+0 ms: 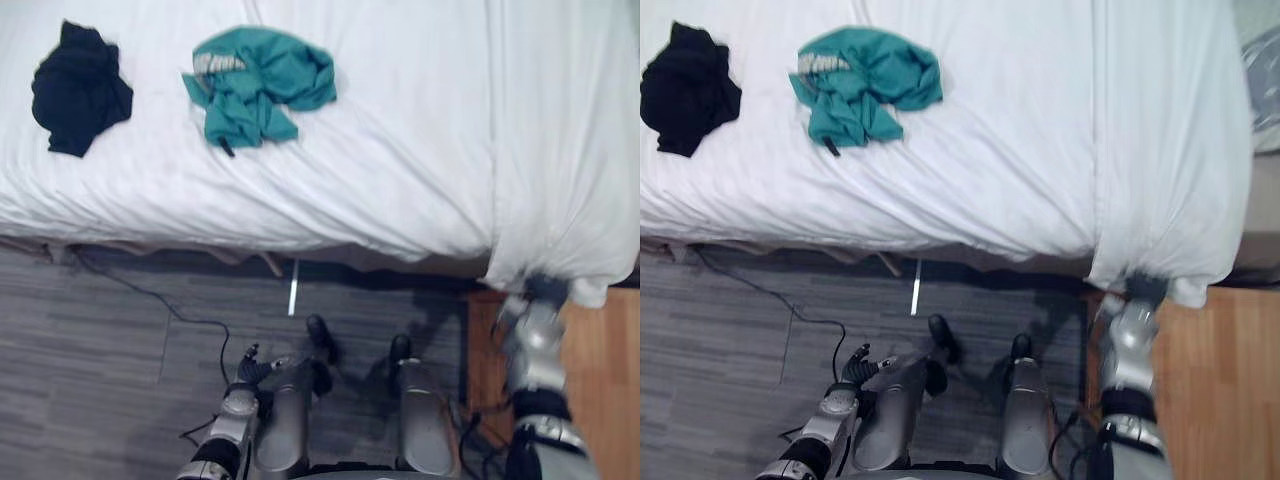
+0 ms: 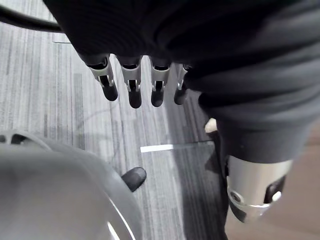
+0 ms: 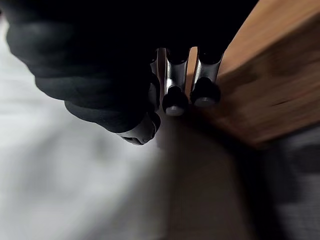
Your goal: Tidy the bed and pick cloth on bed and put in laundry
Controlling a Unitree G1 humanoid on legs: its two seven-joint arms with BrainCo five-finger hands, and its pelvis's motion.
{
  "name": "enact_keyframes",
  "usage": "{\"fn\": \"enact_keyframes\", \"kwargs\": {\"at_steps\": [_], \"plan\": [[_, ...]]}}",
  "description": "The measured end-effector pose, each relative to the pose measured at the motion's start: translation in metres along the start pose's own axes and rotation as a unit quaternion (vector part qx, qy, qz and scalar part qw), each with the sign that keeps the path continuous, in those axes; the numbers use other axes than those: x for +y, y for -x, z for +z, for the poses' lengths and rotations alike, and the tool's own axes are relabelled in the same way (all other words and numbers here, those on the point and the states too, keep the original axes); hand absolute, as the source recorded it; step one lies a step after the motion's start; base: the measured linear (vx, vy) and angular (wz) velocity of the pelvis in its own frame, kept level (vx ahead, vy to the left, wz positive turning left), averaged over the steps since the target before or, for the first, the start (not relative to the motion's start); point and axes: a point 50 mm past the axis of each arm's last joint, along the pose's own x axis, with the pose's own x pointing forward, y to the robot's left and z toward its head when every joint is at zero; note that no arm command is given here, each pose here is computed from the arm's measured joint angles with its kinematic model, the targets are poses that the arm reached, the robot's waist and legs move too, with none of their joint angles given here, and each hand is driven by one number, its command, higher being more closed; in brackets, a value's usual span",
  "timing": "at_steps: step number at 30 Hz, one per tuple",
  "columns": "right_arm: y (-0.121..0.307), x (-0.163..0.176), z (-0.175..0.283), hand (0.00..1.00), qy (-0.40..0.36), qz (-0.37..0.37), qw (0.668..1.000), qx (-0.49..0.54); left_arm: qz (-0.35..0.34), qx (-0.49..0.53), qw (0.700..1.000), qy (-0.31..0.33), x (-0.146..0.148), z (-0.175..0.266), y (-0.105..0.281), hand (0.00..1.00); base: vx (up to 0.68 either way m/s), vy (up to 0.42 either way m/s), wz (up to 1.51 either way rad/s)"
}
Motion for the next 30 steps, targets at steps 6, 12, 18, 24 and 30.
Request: {"fn": "enact_keyframes", "kwargs": {"at_steps": [6,12,18,24,30], "plan": [[0.052,-0.063,-0.131,0.0,0.114,-0.024,0.965,0.235,0.0,0.035,0.999,-0.004,0.004,-0.024,0.006,0.0,0.15,-0.052,-0.01],[0.052,-0.067,-0.134,0.0,0.168,0.0,0.957,0.238,0.015,0.073,0.997,0.007,0.011,-0.045,0.011,0.0,-0.02,0.132,0.05],[0.05,-0.059,-0.132,0.0,0.195,0.031,0.952,0.233,0.044,0.097,0.994,0.018,0.027,-0.059,0.014,0.0,0.08,0.522,0.4],[0.061,-0.038,-0.146,0.0,0.192,0.06,0.946,0.253,0.104,0.156,0.982,-0.005,0.065,-0.093,0.028,0.0,0.21,0.571,-0.2],[0.058,-0.007,-0.131,0.0,0.218,0.125,0.947,0.198,0.052,0.129,0.988,-0.069,0.052,-0.081,0.021,0.0,0.13,0.295,-0.18]]}}
